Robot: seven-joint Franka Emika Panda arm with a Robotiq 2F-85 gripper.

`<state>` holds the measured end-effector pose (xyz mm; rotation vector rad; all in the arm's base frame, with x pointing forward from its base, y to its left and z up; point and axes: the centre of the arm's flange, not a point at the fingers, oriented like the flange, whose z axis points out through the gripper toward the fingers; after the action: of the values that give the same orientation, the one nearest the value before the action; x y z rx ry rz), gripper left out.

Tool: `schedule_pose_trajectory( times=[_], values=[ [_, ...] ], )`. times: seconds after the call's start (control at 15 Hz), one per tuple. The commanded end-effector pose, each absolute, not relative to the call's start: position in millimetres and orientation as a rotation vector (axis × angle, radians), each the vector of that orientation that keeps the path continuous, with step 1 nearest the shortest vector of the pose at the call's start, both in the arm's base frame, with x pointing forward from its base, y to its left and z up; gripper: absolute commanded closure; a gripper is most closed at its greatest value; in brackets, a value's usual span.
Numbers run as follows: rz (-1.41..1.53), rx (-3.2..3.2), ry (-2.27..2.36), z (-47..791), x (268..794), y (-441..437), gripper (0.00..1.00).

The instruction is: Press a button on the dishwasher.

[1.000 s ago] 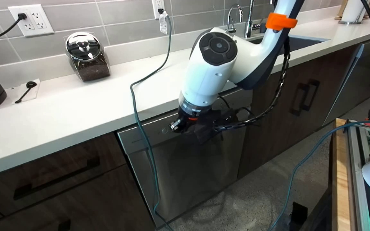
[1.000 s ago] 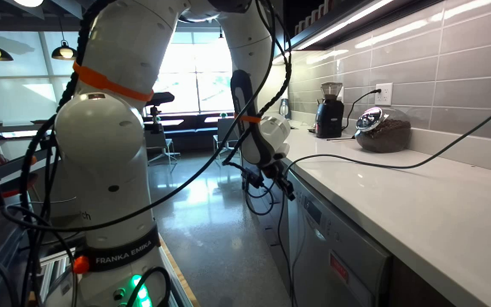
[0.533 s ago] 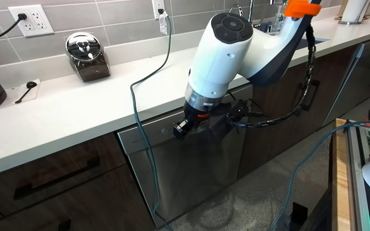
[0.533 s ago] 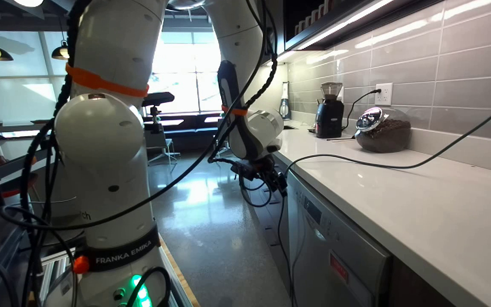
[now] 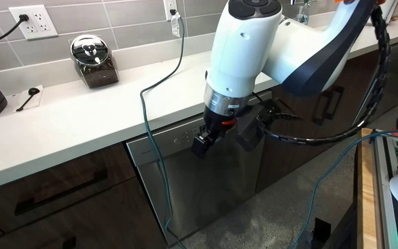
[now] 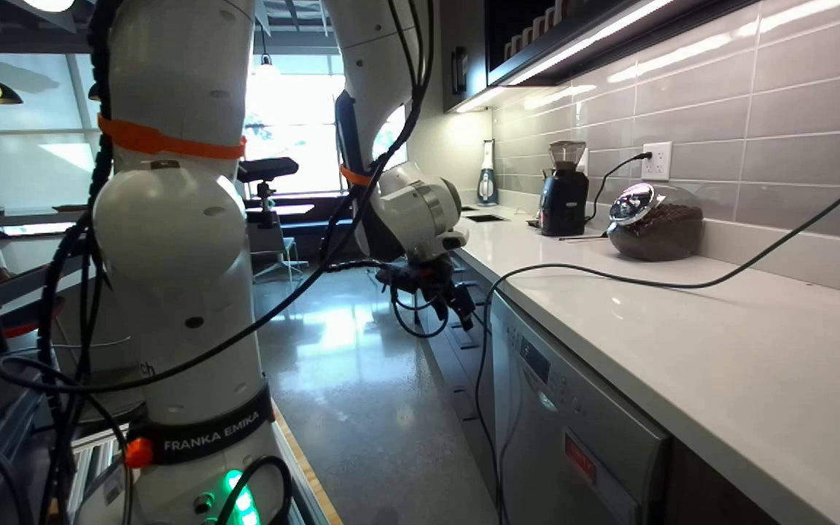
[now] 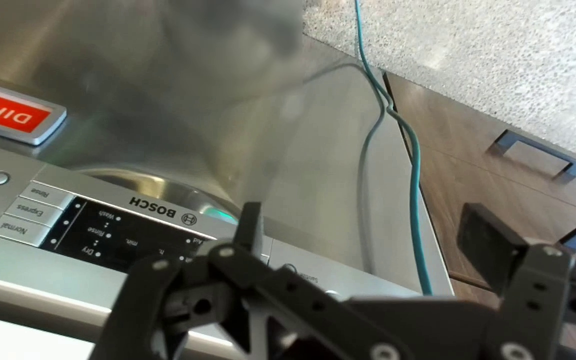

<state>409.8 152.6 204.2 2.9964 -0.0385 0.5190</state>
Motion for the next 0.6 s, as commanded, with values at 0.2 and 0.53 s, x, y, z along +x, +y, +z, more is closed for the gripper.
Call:
schedule_pose_trajectory(
  times=[0.2, 0.53],
  values=[
    [0.449, 3.041, -0.046, 261.1, 401.1, 164.4, 0.00],
    [0.426, 3.083, -0.048, 283.9, 397.9, 170.9, 0.00]
  ],
)
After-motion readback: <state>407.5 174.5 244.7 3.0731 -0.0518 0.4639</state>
